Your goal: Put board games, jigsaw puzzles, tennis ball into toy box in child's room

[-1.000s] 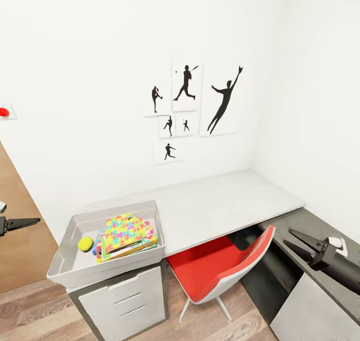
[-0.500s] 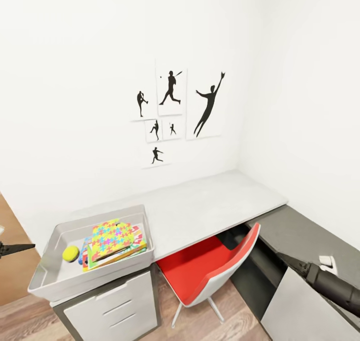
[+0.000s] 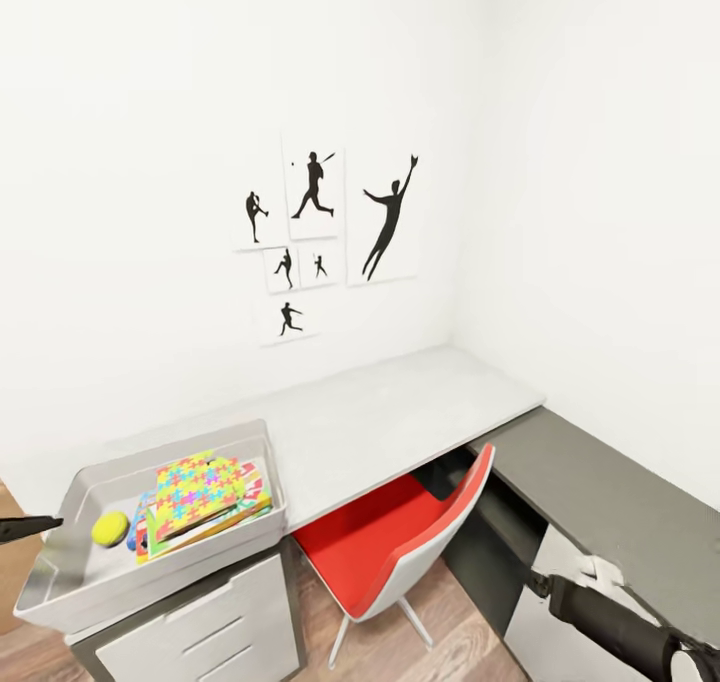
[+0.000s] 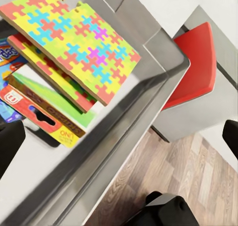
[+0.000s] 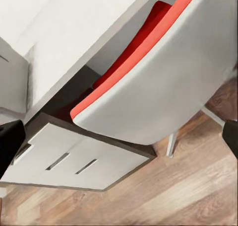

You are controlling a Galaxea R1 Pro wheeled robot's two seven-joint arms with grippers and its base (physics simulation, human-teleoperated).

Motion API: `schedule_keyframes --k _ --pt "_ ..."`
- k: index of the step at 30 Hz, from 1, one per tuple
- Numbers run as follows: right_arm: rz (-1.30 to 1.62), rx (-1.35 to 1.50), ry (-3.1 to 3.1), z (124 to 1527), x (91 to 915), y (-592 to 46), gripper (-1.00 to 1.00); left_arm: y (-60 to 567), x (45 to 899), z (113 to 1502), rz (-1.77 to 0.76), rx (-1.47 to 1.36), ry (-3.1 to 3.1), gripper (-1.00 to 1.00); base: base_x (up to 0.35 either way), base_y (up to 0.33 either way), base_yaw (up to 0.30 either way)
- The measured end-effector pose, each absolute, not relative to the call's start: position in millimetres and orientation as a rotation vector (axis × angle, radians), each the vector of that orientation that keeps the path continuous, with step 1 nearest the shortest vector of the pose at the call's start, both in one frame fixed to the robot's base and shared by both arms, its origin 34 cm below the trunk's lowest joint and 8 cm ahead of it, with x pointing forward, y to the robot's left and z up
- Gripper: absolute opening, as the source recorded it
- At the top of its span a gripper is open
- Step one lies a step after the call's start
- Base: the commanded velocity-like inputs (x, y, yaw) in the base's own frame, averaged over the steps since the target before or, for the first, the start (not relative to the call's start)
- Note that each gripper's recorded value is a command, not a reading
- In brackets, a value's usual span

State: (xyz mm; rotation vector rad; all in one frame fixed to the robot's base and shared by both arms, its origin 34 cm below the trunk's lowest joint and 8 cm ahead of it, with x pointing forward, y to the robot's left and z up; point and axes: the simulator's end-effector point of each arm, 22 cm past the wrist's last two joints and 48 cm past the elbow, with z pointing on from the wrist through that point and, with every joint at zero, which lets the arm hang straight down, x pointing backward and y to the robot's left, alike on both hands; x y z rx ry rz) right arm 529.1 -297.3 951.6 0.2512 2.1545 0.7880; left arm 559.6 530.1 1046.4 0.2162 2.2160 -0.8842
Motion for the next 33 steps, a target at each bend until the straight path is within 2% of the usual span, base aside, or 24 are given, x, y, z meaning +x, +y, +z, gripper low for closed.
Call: schedule_keyframes --k 11,24,33 --pt "0.741 0.159 2.208 900.6 518.3 -250.5 1.0 529.4 557.0 1053.2 -0.892 0.22 2.195 1.0 0.0 0.008 -0.12" --pt "0.743 0.144 2.196 897.7 518.3 -243.5 1.0 530.2 559.3 1057.9 -0.895 0.209 2.183 1.0 -0.002 0.052 -0.014" --pt "0.738 0.143 2.189 898.4 519.3 -244.2 1.0 530.6 559.8 1059.0 -0.894 0.207 2.181 1.0 -0.069 0.142 -0.021"
